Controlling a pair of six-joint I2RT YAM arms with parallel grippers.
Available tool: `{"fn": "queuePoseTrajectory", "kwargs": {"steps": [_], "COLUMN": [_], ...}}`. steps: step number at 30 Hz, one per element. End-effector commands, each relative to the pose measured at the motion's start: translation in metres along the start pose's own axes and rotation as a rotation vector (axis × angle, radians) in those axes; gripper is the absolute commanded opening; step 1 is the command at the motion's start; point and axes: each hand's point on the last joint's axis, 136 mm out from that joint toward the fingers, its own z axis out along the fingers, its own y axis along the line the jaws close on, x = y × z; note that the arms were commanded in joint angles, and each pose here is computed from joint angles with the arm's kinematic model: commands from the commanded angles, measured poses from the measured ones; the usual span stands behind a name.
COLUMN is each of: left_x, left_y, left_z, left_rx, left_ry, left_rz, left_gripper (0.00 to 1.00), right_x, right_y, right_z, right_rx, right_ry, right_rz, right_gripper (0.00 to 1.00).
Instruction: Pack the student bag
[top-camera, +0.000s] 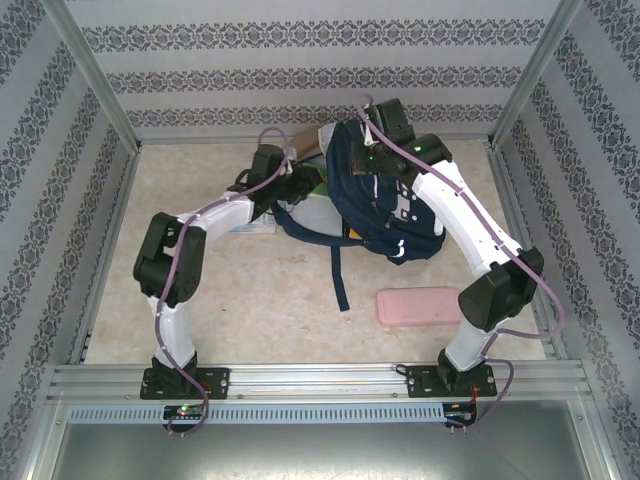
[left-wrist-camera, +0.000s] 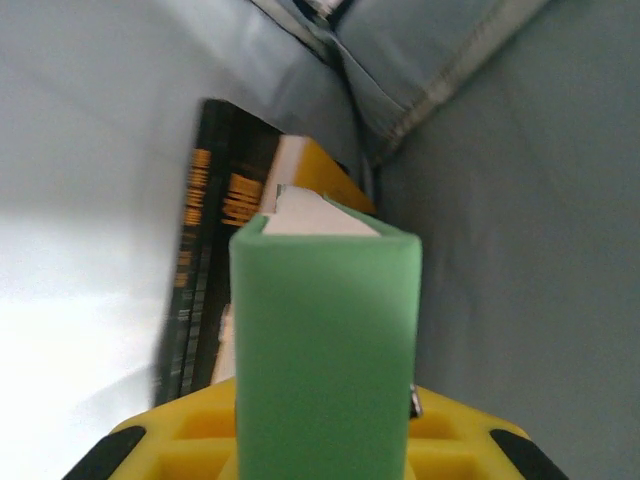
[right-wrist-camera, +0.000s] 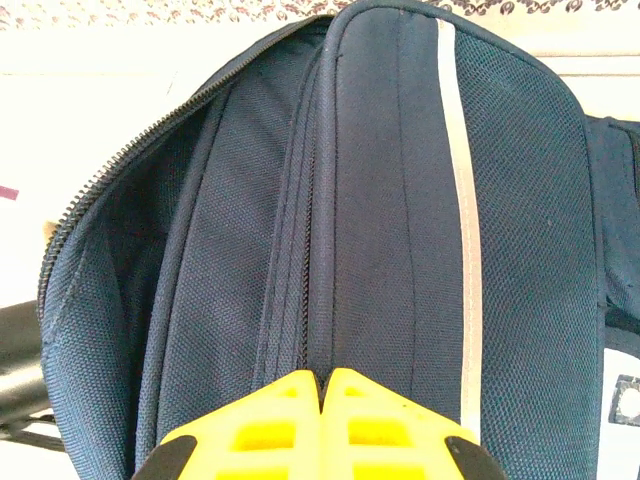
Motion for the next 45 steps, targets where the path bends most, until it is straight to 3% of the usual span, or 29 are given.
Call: {"fn": "queuePoseTrajectory", "kwargs": {"steps": [1,6,14,18,24,28,32,38,45], "left_x": [-0.005,0.003,-0.009,-0.02,-0.026,-0.018,0.008,0.052,0.081], "left_y": [-0.048,-0.053,-0.058,-0.057,-0.068,-0.077,-0.071,-0.058,-0.034], "left_z": [0.014,0.025,-0.002,-0.006,0.006,0.023,0.053,0.103,0.149], "left_rx": [0.152,0.167,0.164,0.179,0.283,0.341,0.308,0.202,0.027], "left_ry": [-0.044,-0.056,-0.149,-0.166,-0.15,-0.115,-0.056,0.023,0.085], "left_rz": [0.036,0.029,0.048,0.034,0.005,-0.007,-0.009,0.04,0.098], "left_gripper": [0.0,0.0,0.0,0.0,0.0,0.0,0.0,0.0,0.12], "right_x": [-0.04,-0.04,-0.041,-0.039,-0.037,-0.037,-0.041,-0.045,-0.045], "right_y": [0.007,0.0,-0.008,-0.02,-0.022,-0.022,-0.018,-0.006,-0.002], "right_z": [-0.041,-0.044,-0.046,-0.046,-0.044,-0.04,-0.039,-0.038,-0.037], "right_rx": [-0.079,-0.067,-0.198,-0.189,-0.191,-0.189,-0.205,-0.23,-0.231], "right_ry": [-0.161,-0.158,-0.149,-0.145,-0.139,-0.132,-0.134,-0.132,-0.131], "right_rz": [0.061,0.07,0.145,0.181,0.196,0.205,0.209,0.193,0.187], "right_gripper": [0.0,0.0,0.0,0.0,0.0,0.0,0.0,0.0,0.0]}}
